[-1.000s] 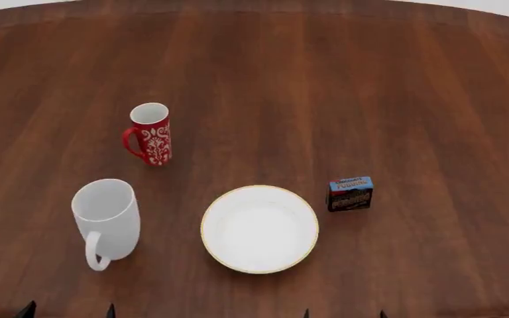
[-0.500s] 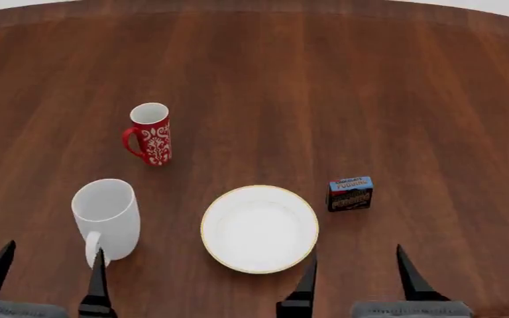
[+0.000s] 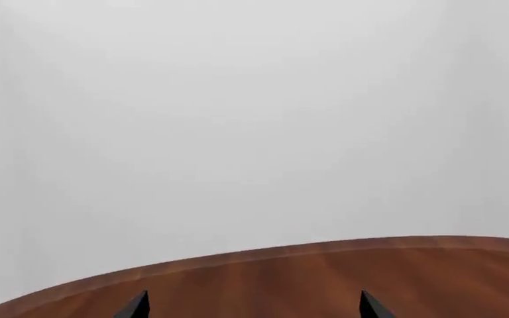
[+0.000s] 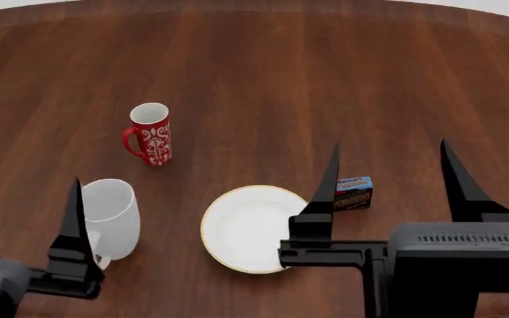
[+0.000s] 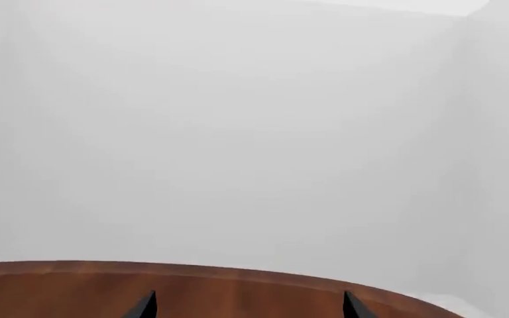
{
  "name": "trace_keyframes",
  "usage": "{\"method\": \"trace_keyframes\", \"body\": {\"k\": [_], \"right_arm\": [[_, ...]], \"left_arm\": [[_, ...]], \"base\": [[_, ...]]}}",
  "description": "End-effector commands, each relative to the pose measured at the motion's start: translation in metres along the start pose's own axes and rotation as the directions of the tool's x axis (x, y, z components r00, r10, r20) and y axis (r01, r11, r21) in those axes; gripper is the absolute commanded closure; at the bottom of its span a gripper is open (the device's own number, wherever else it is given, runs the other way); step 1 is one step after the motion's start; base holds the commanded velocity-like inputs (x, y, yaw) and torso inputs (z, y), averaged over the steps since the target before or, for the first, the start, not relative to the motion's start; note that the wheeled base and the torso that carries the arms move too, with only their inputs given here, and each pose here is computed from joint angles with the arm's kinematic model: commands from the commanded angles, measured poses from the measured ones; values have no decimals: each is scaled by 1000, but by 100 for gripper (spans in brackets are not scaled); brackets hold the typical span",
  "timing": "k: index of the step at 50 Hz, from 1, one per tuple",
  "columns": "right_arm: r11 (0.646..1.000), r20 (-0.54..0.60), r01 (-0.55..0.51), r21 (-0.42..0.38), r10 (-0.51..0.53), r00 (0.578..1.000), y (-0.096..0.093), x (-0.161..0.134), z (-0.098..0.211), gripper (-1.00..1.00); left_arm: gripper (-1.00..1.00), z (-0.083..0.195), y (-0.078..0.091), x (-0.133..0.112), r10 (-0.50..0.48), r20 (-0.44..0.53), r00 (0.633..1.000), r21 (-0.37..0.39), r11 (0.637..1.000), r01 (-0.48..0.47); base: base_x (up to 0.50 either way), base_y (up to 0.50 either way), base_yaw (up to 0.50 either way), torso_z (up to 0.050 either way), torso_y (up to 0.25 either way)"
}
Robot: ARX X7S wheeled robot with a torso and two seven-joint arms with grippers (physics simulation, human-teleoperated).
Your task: Put the white mug on the plate.
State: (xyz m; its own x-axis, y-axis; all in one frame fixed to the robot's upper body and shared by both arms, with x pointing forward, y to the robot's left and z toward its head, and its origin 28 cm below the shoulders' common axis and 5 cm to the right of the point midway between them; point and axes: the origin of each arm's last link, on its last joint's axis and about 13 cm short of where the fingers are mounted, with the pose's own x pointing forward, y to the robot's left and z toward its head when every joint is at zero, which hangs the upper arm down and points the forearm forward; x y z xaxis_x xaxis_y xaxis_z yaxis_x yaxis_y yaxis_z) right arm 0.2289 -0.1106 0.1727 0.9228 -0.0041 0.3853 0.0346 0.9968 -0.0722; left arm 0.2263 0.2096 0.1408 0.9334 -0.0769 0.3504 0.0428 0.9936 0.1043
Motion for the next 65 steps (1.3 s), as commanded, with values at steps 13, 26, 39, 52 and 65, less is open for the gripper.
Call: {"method": "trace_keyframes", "body": {"k": [13, 26, 39, 52, 65], "right_arm": [[999, 41, 34, -7, -34, 999, -5, 1, 10, -100], [1000, 39, 24, 2, -24, 999, -3, -2, 13, -100], [999, 33, 31, 13, -32, 999, -2, -4, 11, -100], [999, 24, 42, 17, -42, 999, -3, -6, 9, -100], [998, 15, 56, -18, -56, 998, -4, -8, 9, -100]], "left_arm": [[-100, -2, 2, 1, 15, 11, 1000, 2, 1000, -15], [-100, 1, 4, 0, 20, 19, 1000, 4, 1000, -21], [-100, 0, 5, -1, 25, 21, 999, 4, 1000, -26], [-100, -2, 5, 0, 22, 20, 1000, 2, 1000, -22], [-100, -3, 4, 1, 21, 20, 1000, -4, 1000, -21]], "base": [[0, 0, 0, 0, 0], [0, 252, 0, 0, 0], [0, 500, 0, 0, 0], [0, 500, 0, 0, 0], [0, 73, 0, 0, 0]]}}
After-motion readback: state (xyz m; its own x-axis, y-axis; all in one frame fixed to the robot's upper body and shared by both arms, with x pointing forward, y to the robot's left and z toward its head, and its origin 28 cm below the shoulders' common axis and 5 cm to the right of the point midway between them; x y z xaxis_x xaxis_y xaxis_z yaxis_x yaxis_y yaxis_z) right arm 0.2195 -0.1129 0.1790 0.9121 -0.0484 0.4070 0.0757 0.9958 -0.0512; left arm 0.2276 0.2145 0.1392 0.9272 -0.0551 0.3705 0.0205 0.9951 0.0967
